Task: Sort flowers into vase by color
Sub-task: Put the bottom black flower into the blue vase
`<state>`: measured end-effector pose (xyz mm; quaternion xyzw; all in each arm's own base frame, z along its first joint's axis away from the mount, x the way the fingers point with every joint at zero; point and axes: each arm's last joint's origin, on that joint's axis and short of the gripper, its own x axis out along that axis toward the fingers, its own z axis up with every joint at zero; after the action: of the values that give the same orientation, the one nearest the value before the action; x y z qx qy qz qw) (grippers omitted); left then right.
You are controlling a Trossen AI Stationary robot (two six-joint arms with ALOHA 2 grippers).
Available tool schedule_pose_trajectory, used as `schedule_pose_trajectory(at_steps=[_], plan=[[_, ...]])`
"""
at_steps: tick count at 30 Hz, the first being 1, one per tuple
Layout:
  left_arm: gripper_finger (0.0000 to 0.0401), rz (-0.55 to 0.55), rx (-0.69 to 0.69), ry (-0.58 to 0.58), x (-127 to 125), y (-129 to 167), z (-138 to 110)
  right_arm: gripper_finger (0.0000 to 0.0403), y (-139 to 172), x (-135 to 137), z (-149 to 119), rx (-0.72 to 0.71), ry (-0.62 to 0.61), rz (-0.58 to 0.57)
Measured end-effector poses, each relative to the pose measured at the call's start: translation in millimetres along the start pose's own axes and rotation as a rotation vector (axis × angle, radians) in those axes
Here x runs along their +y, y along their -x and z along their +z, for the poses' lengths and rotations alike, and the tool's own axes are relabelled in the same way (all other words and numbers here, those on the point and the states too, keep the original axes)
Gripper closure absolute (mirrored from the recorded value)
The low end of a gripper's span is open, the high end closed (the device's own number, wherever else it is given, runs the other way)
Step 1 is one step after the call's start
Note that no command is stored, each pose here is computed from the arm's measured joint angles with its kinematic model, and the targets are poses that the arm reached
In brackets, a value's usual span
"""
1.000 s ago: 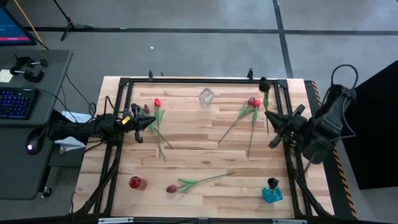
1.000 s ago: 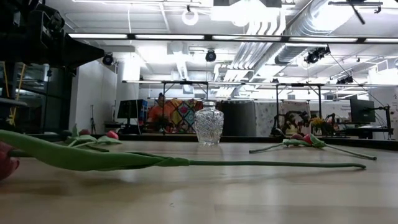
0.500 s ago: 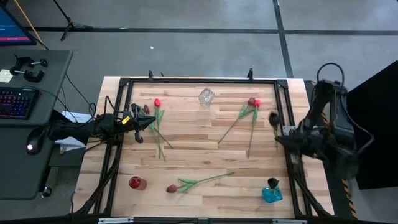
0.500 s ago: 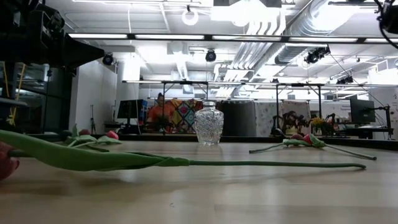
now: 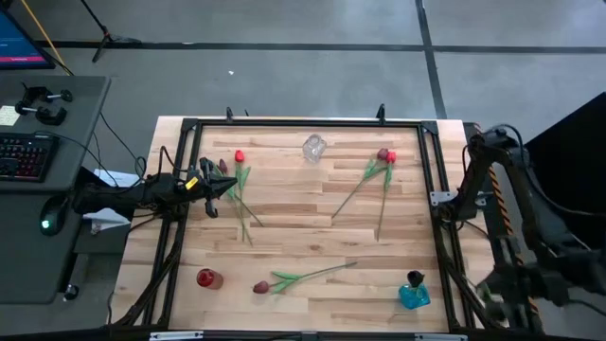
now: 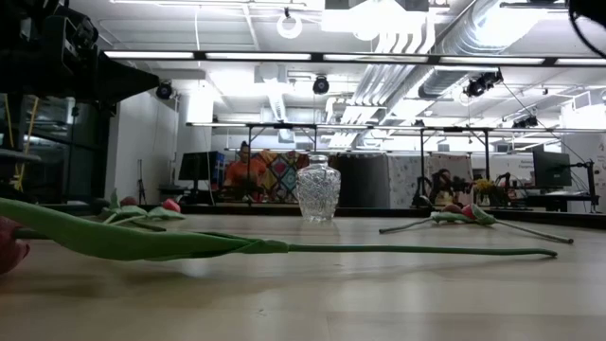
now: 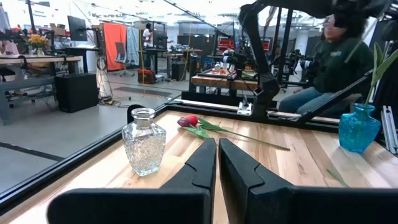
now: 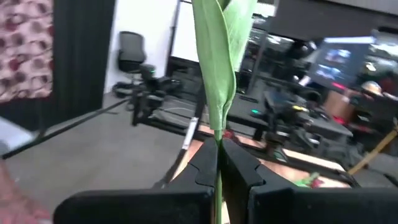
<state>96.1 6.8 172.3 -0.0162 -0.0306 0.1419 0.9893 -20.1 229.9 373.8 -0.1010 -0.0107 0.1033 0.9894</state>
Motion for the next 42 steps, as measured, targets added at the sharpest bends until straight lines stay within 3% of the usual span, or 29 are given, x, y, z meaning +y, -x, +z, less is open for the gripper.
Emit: schedule_pose_trajectory(at_steps=[5, 10, 16, 19, 36, 42], plan=[[0.0393, 0.0, 0.0, 0.0, 0.0, 0.0, 0.0, 0.0403, 6.4, 26.8, -17.9, -0.006, 0.002, -0.087], [0.0393, -0.001, -0.001, 0.0, 0.0, 0.0, 0.1, 0.0403, 0.9, 27.2, -28.9, -0.013, -0.066, -0.049], [0.0393, -0.007, 0.0, 0.0, -0.2, 0.0, 0.1, 0.0403, -6.1, 35.2, -63.9, 0.022, 0.068, 0.011], [0.0393, -0.007, -0.004, 0.001, -0.2, 0.0, 0.5, 0.0403, -14.0, 27.3, -56.5, 0.03, 0.009, -0.019], [0.0393, -0.007, 0.007, -0.002, -0.3, -0.4, -0.4, 0.0403, -6.0, 10.5, -47.9, 0.009, 0.05, -0.013], [0.0393, -0.007, 0.007, -0.002, -0.3, -0.4, -0.4, 0.0403, -19.0, 2.7, -56.8, 0.022, 0.04, -0.073]])
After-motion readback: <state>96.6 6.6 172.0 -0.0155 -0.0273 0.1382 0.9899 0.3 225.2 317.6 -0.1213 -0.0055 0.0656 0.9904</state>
